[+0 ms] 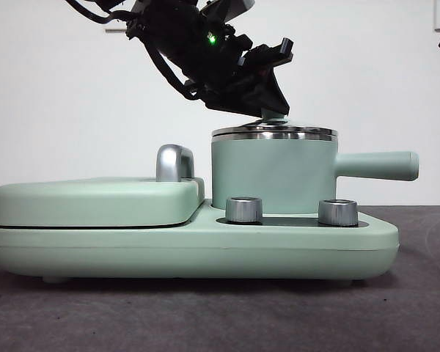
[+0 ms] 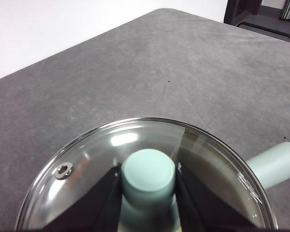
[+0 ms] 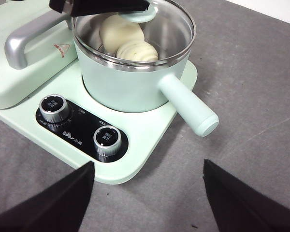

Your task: Put the buns in a small steamer

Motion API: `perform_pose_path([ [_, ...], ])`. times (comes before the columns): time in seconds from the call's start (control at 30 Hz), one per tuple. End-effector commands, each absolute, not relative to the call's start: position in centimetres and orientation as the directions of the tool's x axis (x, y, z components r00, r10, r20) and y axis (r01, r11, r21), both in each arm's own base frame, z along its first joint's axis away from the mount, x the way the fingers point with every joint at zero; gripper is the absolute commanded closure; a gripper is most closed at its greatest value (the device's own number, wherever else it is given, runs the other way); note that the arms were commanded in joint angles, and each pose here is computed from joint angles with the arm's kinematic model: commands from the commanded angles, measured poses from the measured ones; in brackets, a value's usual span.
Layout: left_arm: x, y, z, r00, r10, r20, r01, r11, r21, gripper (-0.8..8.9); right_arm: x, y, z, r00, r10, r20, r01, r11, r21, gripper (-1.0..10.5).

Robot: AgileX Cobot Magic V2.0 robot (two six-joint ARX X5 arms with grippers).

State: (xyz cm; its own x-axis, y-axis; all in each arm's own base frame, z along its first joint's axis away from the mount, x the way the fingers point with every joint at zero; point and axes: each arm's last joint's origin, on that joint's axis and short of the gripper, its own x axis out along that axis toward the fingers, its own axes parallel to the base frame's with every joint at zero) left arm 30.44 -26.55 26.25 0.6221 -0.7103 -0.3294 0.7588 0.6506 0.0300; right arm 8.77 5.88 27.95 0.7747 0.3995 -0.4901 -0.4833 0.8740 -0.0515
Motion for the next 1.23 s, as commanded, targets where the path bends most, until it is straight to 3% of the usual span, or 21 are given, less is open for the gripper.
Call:
perform_pose_path([
  [0.03,30.5,-27.0,26.1,0.608,-0.712,-0.351,0.766,0.643,0.024,5.77,8.8,6.0,28.1,0.775,0.406,-0.485,-0.484,0.874,-0.042,5.9],
  [0.37,28.7,-25.2,29.7,0.615,-0.711,-0.341,0.762,0.647,0.025,5.54,8.8,6.0,28.1,0.775,0.406,-0.484,-0.484,0.874,-0.042,5.9],
  [0.8,23.1,-17.6,35.7,0.618,-0.63,-0.471,0.682,0.727,-0.079,5.54,8.8,6.2,28.3,0.761,0.448,-0.469,-0.516,0.856,-0.018,5.9],
  [1.23,17.5,-10.0,31.5,0.678,-0.524,-0.515,0.517,0.838,-0.172,5.56,11.0,7.9,28.4,0.743,0.501,-0.444,-0.556,0.831,0.008,5.9],
])
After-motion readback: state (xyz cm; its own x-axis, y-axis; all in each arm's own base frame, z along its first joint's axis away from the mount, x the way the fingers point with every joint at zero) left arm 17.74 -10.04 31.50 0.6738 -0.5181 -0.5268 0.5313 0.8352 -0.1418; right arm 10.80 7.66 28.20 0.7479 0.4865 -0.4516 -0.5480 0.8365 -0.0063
